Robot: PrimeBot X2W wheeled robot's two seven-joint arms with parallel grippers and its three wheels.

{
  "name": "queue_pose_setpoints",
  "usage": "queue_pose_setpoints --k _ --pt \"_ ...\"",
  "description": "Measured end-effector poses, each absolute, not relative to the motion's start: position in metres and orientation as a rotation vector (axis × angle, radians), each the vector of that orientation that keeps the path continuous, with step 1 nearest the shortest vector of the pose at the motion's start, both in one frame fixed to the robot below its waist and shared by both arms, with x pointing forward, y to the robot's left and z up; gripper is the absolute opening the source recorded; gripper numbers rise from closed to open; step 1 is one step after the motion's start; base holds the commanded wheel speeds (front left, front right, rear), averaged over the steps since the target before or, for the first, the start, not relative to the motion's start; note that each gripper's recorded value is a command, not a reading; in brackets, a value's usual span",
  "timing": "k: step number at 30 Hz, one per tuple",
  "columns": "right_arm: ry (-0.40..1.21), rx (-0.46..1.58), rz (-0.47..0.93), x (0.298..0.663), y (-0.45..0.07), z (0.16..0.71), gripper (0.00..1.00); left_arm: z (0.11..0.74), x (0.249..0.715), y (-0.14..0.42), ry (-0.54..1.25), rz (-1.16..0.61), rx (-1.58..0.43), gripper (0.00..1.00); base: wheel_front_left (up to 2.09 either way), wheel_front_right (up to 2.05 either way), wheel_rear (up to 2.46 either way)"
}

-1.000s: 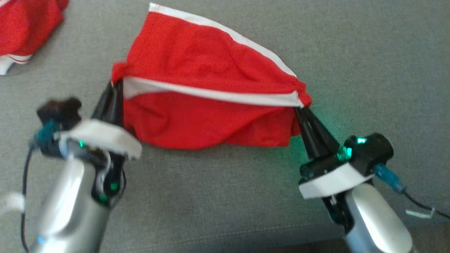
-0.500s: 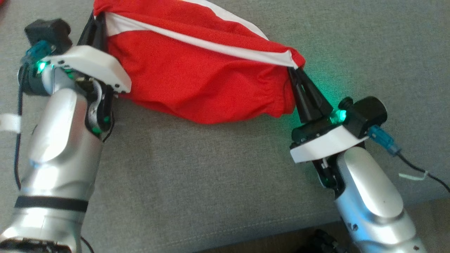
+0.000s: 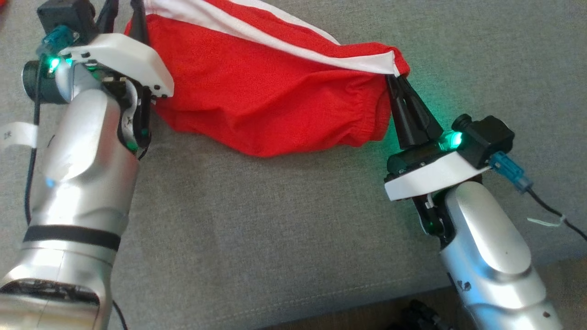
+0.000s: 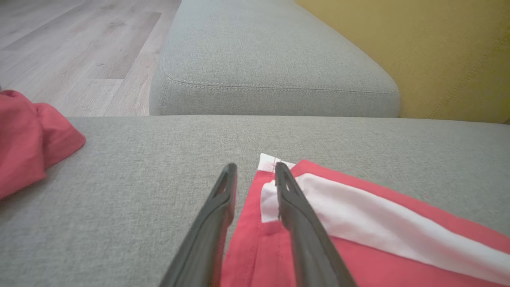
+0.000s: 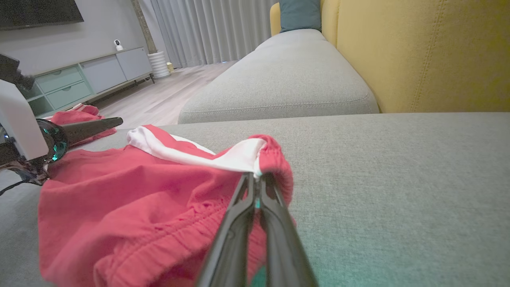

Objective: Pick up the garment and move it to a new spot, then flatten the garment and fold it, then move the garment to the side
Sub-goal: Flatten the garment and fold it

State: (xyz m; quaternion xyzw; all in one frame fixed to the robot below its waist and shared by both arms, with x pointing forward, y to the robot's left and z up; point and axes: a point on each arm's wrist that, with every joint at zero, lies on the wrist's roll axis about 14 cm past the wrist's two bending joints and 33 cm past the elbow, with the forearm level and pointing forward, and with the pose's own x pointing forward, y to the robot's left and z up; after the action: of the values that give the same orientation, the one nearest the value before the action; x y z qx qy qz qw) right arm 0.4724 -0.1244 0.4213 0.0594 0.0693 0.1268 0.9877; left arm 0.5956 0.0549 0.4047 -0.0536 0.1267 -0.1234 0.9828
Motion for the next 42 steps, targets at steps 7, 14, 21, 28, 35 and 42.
queue_pose_setpoints --k 7,14,21,28,35,42 --pt "0.114 0.134 0.236 0.476 -0.129 0.43 1.0 0.411 0.593 0.048 0.235 -0.266 -0.117 1.0 0.0 0.0 0.0" --pt "0.068 0.154 0.202 0.469 -0.136 0.445 1.0 0.423 0.577 0.055 0.202 -0.278 -0.122 1.0 0.0 0.0 0.0" --pt "0.052 0.121 0.143 0.444 -0.155 0.452 1.0 0.4 0.518 0.064 0.302 -0.318 -0.109 1.0 0.0 0.0 0.0" --pt "0.006 0.107 0.103 0.433 -0.168 0.471 1.0 0.406 0.503 0.079 0.33 -0.306 -0.074 1.0 0.0 0.0 0.0" --pt "0.008 0.108 0.096 0.433 -0.17 0.472 1.0 0.405 0.513 0.078 0.353 -0.309 -0.061 1.0 0.0 0.0 0.0" --pt "0.045 0.109 0.078 0.431 -0.176 0.459 1.0 0.39 0.534 0.081 0.416 -0.29 -0.028 1.0 0.0 0.0 0.0"
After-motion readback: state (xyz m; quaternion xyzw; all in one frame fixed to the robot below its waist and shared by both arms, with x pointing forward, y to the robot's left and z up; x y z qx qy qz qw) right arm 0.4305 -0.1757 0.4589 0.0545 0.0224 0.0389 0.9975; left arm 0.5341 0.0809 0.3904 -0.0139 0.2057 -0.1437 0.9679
